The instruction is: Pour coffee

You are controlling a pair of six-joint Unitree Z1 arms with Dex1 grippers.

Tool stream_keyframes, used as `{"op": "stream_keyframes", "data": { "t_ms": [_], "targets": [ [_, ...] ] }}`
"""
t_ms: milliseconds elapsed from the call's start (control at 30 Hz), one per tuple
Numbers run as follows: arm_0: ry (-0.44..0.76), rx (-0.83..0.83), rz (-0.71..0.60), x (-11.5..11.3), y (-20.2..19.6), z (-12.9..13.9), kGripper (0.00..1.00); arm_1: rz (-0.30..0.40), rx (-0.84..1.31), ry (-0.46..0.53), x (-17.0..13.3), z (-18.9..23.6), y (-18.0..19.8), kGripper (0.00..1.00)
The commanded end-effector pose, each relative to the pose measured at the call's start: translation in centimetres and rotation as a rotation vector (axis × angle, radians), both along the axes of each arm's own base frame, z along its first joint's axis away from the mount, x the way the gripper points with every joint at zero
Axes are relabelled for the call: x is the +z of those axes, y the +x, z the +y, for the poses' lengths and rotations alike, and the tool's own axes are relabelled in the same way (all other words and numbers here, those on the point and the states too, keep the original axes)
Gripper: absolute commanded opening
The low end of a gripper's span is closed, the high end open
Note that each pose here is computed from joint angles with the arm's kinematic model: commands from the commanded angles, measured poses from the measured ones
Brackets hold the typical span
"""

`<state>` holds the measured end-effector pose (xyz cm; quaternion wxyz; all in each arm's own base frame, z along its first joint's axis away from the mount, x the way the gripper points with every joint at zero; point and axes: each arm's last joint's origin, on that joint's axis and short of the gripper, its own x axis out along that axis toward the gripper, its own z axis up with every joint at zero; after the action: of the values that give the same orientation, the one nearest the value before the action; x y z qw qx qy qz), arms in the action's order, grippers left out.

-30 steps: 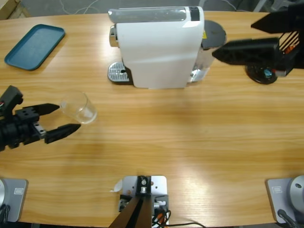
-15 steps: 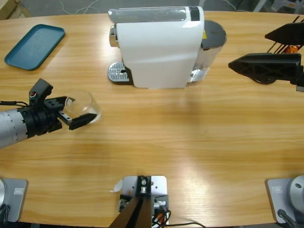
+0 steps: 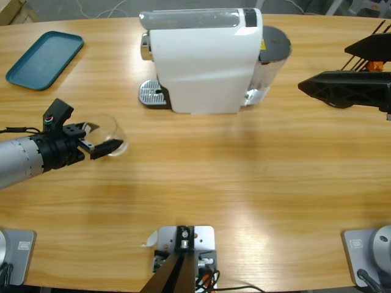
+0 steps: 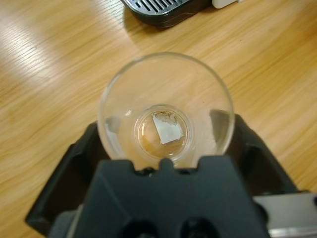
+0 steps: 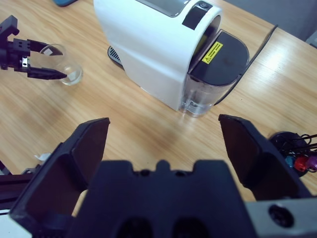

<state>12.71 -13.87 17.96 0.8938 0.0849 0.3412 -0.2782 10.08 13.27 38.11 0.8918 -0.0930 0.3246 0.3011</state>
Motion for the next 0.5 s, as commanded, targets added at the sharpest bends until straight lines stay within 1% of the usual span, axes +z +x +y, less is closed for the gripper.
{"op": "stream_keyframes", "data": {
  "t_ms": [33, 167, 233, 300, 367, 433, 500],
  "targets": [
    [0.008, 0.022, -0.01, -0.2, -0.4, 0.8, 0.02, 0.017, -0.018, -0.008, -0.7, -0.9, -0.5, 1.0],
    [0.01, -0.024, -0.023, 0.2, -1.0, 1.3, 0.025, 0.014, -0.021, -0.004, -0.7, -0.9, -0.4, 1.0],
    [-0.016, -0.053, -0.04, 0.9, -1.4, 1.6, 0.023, 0.014, -0.022, -0.005, -0.7, -0.9, -0.5, 1.0],
    [-0.051, -0.085, -0.047, 2.3, -2.0, 2.0, 0.025, 0.013, -0.022, -0.005, -0.8, -1.0, -0.5, 1.0],
    [-0.05, -0.127, -0.049, 3.6, -2.2, 2.4, 0.027, 0.01, -0.023, -0.001, -0.8, -1.1, -0.6, 1.0],
    [-0.04, -0.159, -0.068, 5.0, -1.5, 3.1, 0.036, 0.004, -0.025, 0.004, -0.6, -1.2, -0.6, 1.0],
    [-0.035, -0.204, -0.061, 6.5, -0.1, 3.2, 0.048, -0.018, -0.007, -0.004, -0.3, -1.2, -0.6, 1.0]
  ]
}}
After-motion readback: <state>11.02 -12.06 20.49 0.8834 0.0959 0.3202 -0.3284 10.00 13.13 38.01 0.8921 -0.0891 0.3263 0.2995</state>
